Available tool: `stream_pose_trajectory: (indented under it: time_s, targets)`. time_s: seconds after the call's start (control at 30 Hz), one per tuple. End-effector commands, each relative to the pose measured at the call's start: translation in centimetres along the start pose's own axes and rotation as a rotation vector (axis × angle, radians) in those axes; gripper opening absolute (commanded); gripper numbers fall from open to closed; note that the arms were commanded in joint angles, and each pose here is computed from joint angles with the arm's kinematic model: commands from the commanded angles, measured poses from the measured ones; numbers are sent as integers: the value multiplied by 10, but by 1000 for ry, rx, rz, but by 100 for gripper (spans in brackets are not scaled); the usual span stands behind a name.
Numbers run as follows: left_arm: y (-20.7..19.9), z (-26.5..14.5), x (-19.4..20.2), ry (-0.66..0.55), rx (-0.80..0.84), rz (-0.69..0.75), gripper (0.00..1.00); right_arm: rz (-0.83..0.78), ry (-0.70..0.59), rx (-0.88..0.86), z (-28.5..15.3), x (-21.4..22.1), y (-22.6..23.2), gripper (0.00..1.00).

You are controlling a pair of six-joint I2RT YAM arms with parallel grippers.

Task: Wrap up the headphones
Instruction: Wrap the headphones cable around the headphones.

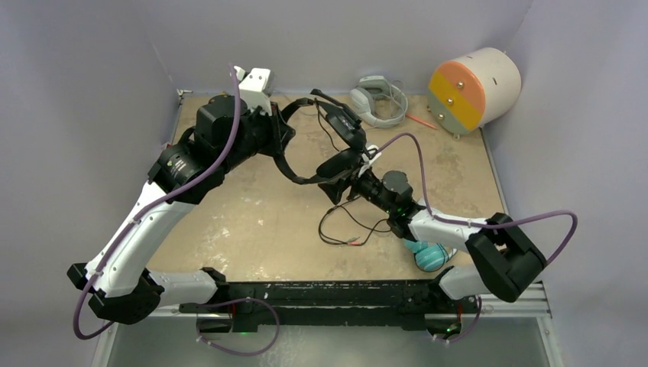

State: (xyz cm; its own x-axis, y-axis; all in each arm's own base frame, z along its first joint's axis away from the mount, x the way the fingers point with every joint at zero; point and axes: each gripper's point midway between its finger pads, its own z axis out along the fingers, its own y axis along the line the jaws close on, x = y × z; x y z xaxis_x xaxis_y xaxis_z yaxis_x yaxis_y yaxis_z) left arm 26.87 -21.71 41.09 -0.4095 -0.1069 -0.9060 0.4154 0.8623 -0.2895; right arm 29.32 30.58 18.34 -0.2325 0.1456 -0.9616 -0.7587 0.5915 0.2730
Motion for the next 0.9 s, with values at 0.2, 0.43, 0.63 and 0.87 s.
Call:
stream_pose_trajectory:
  time_s: [0.2, 0.43, 0.63, 0.87]
  targets:
    - [-25, -6, -26, -79, 114, -50, 0, -19, -60, 86, 15, -6, -33, 94]
    - [-24, -12, -39, -125, 102, -90, 0, -21, -84, 24, 36, 4, -33, 85]
    - [-22, -13, -41, -125, 87, -109, 0, -53, -91, 11, 46, 5, -35, 67]
    - [-11, -24, -51, -159, 24, -135, 0, -34, -138, -43, 45, 0, -24, 6]
